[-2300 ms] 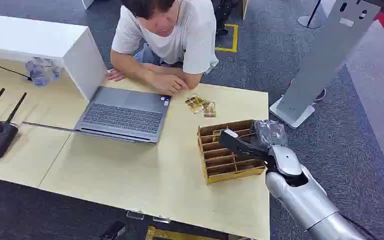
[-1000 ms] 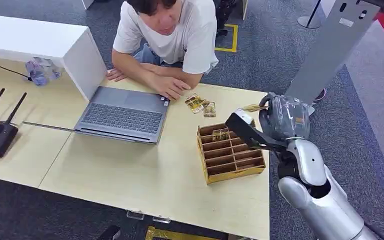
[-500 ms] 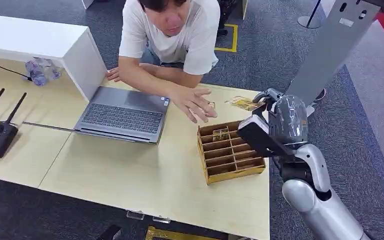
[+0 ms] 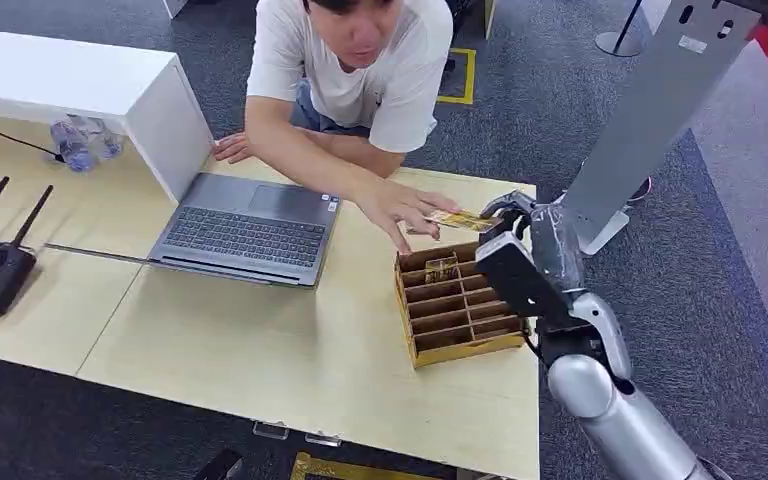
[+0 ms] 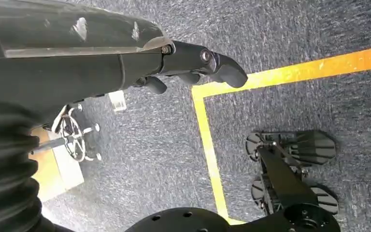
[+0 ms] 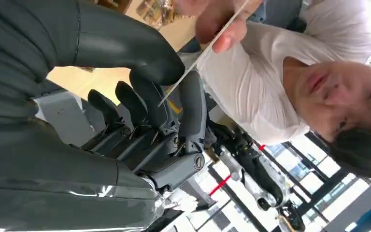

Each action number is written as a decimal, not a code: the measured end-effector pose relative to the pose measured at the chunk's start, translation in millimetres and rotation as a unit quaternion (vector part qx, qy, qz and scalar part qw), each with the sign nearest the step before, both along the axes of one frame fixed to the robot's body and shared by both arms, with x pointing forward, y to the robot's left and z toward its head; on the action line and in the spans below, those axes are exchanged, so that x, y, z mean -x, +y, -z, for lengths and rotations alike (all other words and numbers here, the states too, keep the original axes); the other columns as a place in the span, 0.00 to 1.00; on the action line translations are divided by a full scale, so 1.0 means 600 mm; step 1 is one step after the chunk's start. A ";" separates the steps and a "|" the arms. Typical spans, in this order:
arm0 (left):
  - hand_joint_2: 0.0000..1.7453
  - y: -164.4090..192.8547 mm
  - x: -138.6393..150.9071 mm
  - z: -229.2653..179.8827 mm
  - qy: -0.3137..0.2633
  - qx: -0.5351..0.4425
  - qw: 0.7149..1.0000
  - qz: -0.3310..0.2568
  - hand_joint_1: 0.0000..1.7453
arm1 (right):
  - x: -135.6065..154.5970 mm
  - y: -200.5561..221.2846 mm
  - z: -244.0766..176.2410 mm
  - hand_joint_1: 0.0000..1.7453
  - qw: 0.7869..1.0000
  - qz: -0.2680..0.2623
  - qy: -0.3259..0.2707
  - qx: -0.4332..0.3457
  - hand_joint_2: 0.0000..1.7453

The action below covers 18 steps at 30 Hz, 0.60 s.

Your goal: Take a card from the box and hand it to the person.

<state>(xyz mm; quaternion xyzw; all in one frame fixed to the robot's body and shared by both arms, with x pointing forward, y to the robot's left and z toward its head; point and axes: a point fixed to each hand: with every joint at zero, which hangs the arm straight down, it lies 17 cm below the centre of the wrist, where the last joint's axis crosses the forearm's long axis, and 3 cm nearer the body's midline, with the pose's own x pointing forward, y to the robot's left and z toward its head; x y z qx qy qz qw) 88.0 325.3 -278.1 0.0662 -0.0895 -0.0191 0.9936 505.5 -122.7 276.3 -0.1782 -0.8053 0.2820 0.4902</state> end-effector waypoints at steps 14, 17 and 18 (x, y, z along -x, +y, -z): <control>0.00 -0.007 -0.002 -0.001 -0.004 0.010 1.000 0.005 0.00 | -0.004 0.026 0.044 0.00 0.999 -0.017 0.042 -0.008 1.00; 0.00 -0.004 -0.005 -0.001 -0.008 0.007 1.000 0.000 0.00 | -0.002 0.032 0.052 0.00 0.997 -0.033 0.062 -0.034 1.00; 0.00 -0.004 -0.004 -0.001 -0.007 0.007 1.000 -0.003 0.00 | -0.001 0.033 0.053 0.00 0.996 -0.040 0.069 -0.049 1.00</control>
